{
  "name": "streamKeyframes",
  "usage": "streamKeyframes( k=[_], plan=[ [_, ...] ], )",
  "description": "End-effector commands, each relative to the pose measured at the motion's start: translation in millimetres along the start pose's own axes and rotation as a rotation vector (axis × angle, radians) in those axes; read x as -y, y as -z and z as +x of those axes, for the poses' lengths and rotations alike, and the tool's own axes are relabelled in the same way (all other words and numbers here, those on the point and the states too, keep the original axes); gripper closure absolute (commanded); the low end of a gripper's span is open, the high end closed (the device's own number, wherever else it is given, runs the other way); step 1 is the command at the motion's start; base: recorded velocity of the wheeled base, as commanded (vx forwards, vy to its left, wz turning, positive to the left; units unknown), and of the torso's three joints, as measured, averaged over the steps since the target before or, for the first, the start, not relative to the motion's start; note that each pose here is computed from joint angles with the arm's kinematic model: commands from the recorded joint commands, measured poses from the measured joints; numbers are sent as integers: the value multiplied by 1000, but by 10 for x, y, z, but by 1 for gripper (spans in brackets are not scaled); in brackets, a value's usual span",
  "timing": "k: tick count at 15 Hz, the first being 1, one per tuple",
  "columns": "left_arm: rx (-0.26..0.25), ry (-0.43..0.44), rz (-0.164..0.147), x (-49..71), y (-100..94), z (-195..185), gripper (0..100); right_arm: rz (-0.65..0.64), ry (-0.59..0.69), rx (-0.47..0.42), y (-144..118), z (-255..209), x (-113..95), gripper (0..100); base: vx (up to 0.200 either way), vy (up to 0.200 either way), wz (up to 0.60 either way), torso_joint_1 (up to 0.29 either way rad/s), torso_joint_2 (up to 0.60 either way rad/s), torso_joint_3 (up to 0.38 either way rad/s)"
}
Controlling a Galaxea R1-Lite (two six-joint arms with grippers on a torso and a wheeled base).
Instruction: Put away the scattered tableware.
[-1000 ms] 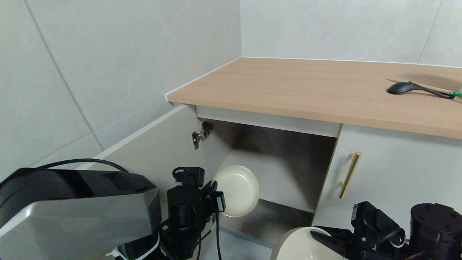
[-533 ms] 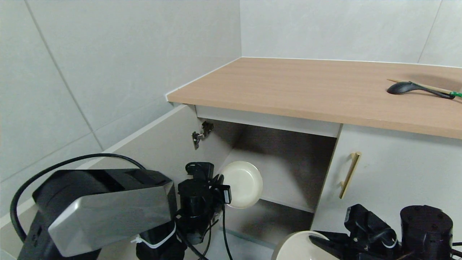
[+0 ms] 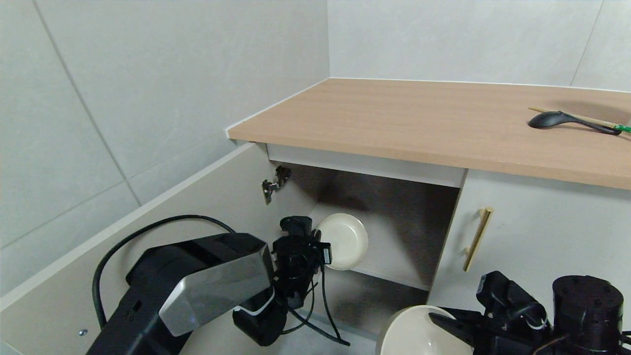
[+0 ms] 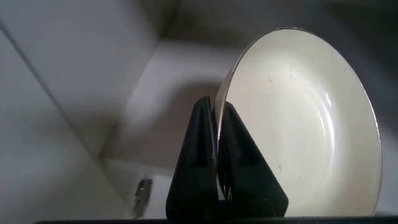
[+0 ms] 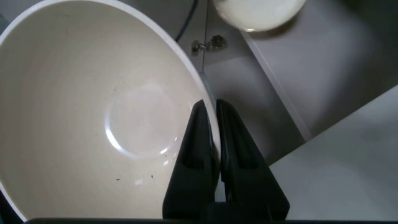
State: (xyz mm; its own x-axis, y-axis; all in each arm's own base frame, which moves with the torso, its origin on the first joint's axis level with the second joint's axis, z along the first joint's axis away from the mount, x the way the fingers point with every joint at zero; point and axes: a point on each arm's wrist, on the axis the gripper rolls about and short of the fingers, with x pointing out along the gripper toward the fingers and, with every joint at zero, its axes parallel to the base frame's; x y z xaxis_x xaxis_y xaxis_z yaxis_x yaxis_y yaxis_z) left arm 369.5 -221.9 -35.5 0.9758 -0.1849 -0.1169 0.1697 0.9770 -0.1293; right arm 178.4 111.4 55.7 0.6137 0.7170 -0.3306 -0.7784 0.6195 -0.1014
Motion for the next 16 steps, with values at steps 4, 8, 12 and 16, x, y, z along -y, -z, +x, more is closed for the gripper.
streamKeyframes(
  k=[4,8,12,16],
  plan=[
    [-6,30,-43,25,-30,121,100,3,-3,-12,24,16,0,100,0,0,0,0,0,0],
    [-47,28,-109,109,-136,247,100,8,-6,-24,49,32,0,100,0,0,0,0,0,0],
    [-68,24,-127,167,-136,395,100,10,-11,-38,77,50,-4,100,0,0,0,0,0,0],
    [-155,26,-2,126,200,394,100,13,-10,-40,81,51,-1,100,0,0,0,0,0,0]
  ],
)
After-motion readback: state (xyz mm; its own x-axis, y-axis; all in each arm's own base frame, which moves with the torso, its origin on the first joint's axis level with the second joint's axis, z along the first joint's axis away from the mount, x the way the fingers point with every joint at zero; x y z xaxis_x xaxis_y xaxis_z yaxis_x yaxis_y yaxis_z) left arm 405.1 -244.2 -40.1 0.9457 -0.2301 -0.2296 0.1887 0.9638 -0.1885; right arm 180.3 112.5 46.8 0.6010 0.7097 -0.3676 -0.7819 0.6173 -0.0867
